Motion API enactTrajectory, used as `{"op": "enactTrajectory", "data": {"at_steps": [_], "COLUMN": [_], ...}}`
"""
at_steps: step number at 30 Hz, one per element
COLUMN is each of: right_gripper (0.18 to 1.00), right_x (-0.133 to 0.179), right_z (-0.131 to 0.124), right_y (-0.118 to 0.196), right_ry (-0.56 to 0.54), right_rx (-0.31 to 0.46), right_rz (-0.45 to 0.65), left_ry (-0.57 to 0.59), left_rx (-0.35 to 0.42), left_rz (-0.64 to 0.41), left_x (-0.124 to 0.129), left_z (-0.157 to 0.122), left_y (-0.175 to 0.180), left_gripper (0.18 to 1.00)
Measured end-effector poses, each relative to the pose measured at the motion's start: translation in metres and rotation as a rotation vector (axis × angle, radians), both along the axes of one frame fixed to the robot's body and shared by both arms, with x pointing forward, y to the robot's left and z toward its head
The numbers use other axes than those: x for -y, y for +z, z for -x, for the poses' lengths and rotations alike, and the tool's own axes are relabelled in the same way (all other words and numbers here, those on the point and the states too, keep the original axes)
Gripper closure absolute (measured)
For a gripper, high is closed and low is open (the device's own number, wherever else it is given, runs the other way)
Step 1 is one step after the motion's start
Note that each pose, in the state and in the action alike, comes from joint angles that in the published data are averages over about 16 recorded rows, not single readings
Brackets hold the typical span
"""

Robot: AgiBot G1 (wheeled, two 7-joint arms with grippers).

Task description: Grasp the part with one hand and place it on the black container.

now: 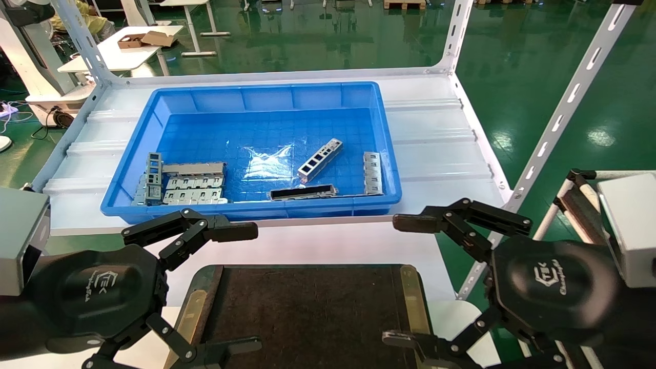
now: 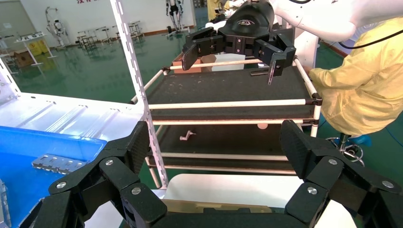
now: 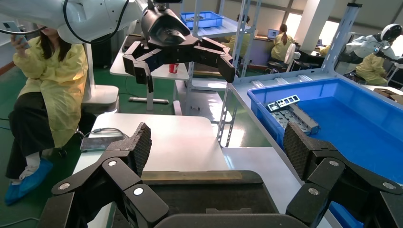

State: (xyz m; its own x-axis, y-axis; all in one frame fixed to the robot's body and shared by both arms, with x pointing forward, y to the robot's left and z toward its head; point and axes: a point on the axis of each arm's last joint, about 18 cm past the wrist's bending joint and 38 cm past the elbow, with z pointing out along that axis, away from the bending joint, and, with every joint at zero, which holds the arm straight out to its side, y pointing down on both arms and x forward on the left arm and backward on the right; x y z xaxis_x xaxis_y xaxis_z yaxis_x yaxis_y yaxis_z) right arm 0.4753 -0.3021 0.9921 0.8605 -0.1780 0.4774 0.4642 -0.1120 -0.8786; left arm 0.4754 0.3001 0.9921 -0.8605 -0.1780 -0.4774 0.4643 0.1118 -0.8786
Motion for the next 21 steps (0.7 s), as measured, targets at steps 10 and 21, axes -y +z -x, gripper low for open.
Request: {"op": "enactTrajectory", "data": {"at_steps": [10,21], "right_gripper": [0.178,0.178], "right_x": [0.0,0.0], "right_z": [0.0,0.0], "right_y": [0.0,0.0], "right_ry": [0.0,0.0], "right_rx": [0.0,0.0], "right_rz": [0.0,0.0], "left_ry": [0.0,0.0], "left_rx": [0.0,0.0], "left_rz": [0.0,0.0], "left_x": [0.0,0.0], "left_z": [0.0,0.0], "left_y": [0.0,0.0], "left_gripper": [0.184,0.184]}}
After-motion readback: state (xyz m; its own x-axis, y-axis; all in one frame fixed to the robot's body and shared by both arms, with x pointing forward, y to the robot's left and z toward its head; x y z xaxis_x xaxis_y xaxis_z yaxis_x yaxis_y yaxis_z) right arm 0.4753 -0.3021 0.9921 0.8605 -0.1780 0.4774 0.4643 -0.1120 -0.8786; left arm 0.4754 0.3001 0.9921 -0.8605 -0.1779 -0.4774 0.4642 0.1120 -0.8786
